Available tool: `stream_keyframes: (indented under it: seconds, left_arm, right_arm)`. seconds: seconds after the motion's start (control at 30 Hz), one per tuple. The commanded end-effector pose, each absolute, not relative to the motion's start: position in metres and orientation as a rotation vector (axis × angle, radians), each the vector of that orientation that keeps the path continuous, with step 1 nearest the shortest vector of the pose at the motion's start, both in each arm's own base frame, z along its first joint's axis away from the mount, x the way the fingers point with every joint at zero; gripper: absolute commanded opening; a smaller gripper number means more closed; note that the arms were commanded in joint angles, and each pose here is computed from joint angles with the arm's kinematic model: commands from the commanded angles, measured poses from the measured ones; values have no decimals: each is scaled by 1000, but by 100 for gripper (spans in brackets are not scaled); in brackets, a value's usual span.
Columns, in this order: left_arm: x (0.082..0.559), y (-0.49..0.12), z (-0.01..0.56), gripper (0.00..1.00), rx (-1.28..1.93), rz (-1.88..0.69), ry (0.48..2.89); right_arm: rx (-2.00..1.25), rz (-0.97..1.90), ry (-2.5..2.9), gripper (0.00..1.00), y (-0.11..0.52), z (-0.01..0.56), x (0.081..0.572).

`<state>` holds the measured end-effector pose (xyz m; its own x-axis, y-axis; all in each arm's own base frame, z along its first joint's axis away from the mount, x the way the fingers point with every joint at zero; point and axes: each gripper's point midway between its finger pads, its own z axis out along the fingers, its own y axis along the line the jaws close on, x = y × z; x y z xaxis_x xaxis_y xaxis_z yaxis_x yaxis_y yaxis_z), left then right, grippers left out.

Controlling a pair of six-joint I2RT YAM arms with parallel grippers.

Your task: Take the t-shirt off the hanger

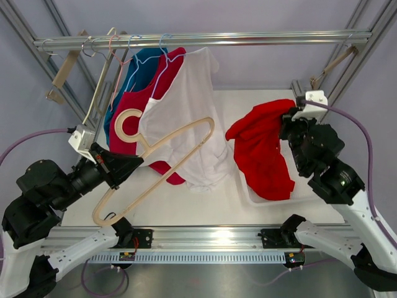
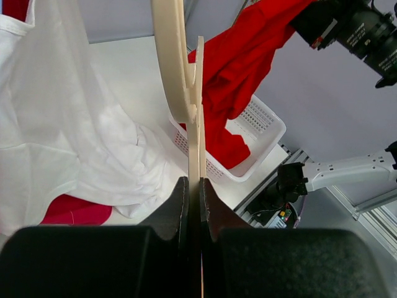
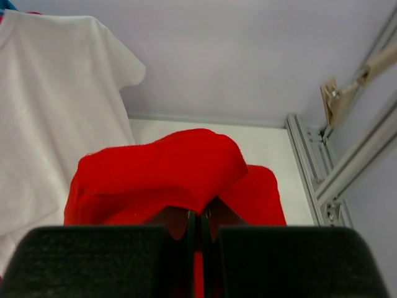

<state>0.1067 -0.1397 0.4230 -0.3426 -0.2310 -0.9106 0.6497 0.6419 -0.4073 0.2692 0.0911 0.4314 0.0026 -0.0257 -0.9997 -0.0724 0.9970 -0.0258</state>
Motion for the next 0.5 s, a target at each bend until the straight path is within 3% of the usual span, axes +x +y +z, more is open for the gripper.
stream_keyframes:
  seconds: [0.0, 0.23, 0.37, 0.47]
  left_arm:
    - [112, -155, 437, 0, 364, -990, 1648]
    - [123, -164, 442, 0, 366, -975, 1669]
    - [138, -169, 449, 0, 348, -939, 1673]
    - [153, -176, 452, 0, 330, -906, 1682]
  right_arm:
    - [170, 96, 1428, 0, 49, 452, 243]
    - [402, -105, 1522, 0, -2, 360, 225]
    - [577, -80, 1609, 0, -6, 300, 219]
    - [643, -24, 1664, 9, 4, 259, 221]
